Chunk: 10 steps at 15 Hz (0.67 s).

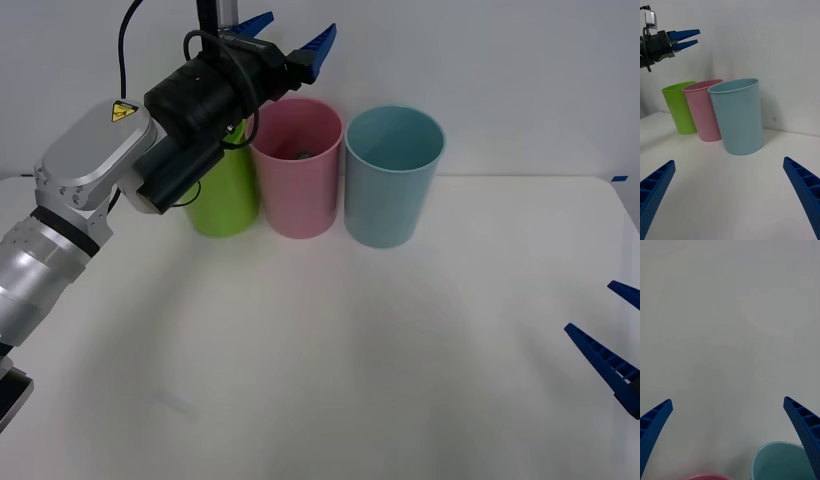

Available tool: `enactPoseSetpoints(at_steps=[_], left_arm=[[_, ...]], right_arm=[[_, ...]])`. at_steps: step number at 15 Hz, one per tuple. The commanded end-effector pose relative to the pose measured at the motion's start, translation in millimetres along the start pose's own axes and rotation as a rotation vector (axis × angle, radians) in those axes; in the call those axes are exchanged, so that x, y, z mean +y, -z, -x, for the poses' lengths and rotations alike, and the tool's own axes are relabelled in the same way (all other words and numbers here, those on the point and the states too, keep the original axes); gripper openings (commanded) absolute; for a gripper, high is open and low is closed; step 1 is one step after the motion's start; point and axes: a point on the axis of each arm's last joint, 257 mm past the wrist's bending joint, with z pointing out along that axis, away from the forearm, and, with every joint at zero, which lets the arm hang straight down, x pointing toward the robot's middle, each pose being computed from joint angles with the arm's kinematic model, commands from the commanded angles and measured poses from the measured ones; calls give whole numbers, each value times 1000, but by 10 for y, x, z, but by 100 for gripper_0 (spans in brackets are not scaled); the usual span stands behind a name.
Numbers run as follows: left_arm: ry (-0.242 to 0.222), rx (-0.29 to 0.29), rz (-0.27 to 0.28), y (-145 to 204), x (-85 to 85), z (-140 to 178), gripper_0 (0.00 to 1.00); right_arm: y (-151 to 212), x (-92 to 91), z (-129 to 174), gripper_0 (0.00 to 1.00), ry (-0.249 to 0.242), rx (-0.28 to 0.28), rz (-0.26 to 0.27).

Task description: Grasp the object on the table and drop it into the matching bin: aluminum can to the light blue bin, PET bottle to the pink bin.

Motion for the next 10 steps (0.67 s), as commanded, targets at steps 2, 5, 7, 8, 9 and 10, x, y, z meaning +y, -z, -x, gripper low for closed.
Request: enactPoseSetpoints(at_steps=[2, 5, 7, 8, 9, 10], left_arm=[[24, 15, -31, 85, 30, -5, 100], [40, 21, -45, 285, 94, 27, 100], [52, 21, -42, 480, 133, 40, 100], [59, 24, -40, 570, 152, 41, 100], [63, 31, -39, 665, 175, 37, 100], [62, 39, -39, 772, 207, 40, 100]], right_arm=[[0, 0, 0, 100, 0, 0, 0], [0, 0, 0, 100, 0, 0, 0], [0, 0, 0, 100, 0, 0, 0], [0, 0, 0, 100, 0, 0, 0], [0, 0, 0, 100, 0, 0, 0], [0, 0, 0, 100, 0, 0, 0]])
